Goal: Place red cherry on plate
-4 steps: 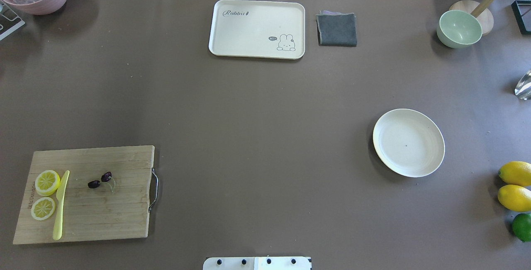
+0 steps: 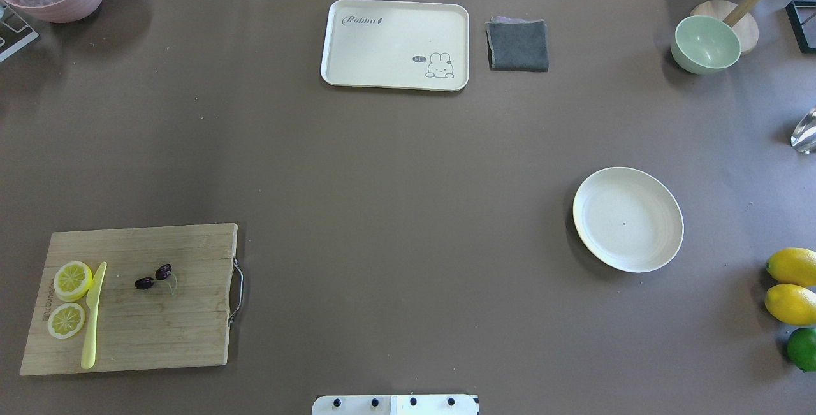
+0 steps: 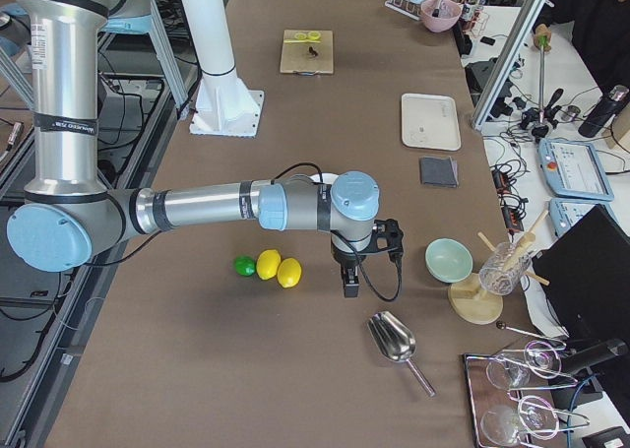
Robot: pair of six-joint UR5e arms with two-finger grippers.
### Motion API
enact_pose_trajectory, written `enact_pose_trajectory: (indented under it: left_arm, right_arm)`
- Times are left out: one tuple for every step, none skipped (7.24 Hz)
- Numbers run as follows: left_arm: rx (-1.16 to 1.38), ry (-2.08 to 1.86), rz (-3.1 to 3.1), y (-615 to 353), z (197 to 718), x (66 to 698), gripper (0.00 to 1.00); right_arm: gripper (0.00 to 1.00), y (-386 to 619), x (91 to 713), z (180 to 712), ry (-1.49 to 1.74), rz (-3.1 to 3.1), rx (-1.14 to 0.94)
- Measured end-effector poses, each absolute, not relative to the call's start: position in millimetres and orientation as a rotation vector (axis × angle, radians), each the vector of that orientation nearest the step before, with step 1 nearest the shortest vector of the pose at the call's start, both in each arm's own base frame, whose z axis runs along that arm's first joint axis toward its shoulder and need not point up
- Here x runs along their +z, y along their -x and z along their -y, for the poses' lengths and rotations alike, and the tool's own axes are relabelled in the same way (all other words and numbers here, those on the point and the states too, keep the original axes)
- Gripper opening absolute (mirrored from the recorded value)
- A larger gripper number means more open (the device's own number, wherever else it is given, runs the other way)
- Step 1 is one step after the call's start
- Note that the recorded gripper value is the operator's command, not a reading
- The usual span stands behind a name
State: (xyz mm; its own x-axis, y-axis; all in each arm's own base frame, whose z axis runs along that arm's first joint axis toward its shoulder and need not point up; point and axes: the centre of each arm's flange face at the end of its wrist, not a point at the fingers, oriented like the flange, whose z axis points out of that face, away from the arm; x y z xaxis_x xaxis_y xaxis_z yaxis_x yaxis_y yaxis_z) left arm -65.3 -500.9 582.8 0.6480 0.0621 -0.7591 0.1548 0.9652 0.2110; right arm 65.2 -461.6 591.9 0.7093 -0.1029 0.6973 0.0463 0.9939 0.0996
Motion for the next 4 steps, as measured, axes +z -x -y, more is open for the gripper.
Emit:
enact_pose_trajectory:
  left_arm:
    - [-0.055, -0.264, -0.867, 65.2, 498.6, 585.3, 0.98]
    - [-0.056, -0.263, -0.867, 65.1, 497.7, 585.6, 0.98]
    - [-0.056, -0.264, -0.867, 65.1, 497.5, 585.2, 0.98]
    - [-0.055, -0.265, -0.867, 65.1, 497.3, 584.9, 0.98]
  right_arm:
    - [1.0, -65.1, 591.7, 461.4, -0.078, 0.779, -0.084]
    - [1.0, -65.1, 592.2, 461.1, -0.077, 0.779, -0.084]
    - [1.0, -65.1, 592.9, 460.3, -0.076, 0.778, -0.083]
    - [1.0, -65.1, 593.4, 459.2, -0.075, 0.778, -0.083]
